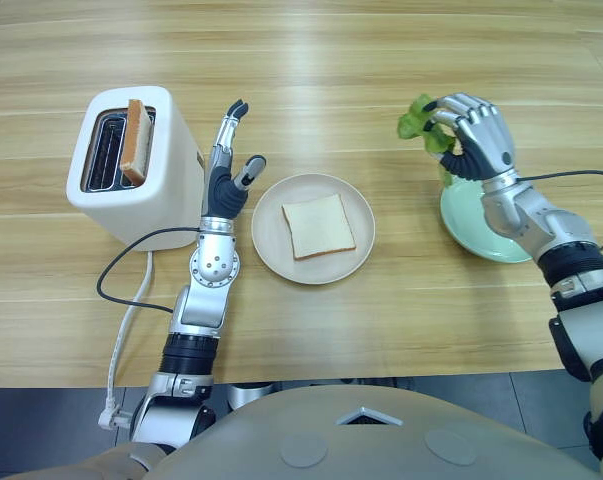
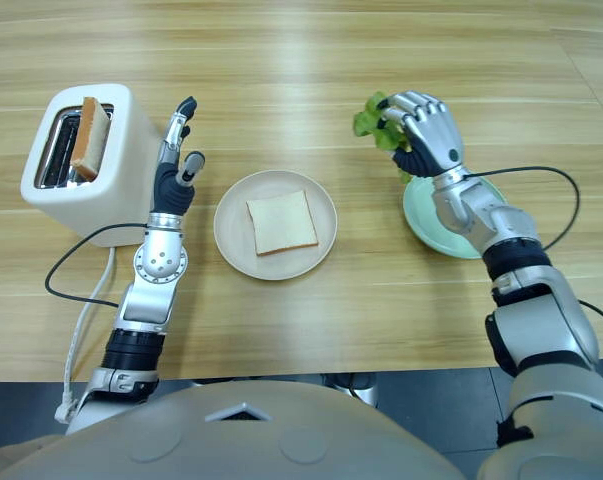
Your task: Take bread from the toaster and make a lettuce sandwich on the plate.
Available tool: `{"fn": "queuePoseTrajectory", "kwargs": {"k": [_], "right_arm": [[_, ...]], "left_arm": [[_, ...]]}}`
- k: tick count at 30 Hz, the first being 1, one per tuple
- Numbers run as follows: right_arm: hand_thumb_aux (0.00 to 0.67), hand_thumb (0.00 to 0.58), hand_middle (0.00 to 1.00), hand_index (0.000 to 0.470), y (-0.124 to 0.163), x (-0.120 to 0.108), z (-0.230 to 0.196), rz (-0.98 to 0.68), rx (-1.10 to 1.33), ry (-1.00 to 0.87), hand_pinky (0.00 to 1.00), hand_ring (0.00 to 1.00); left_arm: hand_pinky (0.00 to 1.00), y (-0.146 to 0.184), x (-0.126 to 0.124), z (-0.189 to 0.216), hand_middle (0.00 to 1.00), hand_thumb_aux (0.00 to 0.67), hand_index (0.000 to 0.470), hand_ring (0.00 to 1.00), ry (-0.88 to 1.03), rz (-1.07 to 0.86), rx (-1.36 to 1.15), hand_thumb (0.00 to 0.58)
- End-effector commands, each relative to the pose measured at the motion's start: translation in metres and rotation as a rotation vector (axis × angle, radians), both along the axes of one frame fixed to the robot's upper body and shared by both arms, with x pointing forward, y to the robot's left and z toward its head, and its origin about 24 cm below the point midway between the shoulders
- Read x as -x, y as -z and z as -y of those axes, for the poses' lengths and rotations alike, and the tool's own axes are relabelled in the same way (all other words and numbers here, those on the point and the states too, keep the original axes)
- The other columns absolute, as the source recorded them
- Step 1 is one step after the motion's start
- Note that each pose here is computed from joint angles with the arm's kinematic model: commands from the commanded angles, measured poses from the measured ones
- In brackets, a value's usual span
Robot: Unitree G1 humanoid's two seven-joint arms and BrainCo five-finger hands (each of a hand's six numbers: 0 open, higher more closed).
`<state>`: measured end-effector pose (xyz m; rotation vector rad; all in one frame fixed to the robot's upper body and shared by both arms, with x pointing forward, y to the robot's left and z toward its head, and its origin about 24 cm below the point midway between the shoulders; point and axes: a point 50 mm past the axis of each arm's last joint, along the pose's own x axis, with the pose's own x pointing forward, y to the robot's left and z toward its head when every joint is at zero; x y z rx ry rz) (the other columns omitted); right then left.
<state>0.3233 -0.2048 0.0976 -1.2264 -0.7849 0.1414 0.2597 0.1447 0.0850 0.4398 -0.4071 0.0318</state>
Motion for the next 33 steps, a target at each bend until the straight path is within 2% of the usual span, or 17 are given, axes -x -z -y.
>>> {"fn": "queuePoseTrajectory", "kwargs": {"k": [1,13,23,33], "right_arm": [[0.67,0.58,1.0,0.46,0.001,-0.001,-0.025,-0.013,-0.005,-0.101,1.0,1.0],[0.67,0.58,1.0,0.46,0.012,0.007,-0.094,-0.055,0.031,-0.359,1.0,1.0],[0.67,0.58,1.0,0.46,0.035,-0.003,-0.116,-0.122,0.124,-0.347,1.0,1.0],[0.67,0.58,1.0,0.46,0.055,-0.002,-0.132,-0.164,0.254,-0.354,1.0,1.0]], "left_arm": [[0.0,0.004,-0.004,-0.002,0.0,0.0,0.0,0.0,-0.01,-0.013,-0.016,0.0],[0.0,0.011,-0.016,-0.003,0.0,0.0,0.0,0.0,-0.01,-0.02,-0.048,0.0],[0.0,0.015,-0.02,-0.005,0.0,0.0,0.0,0.0,-0.017,-0.023,-0.057,0.0],[0.0,0.018,-0.019,-0.002,0.0,0.0,0.0,0.0,-0.003,-0.033,-0.058,0.0]]}}
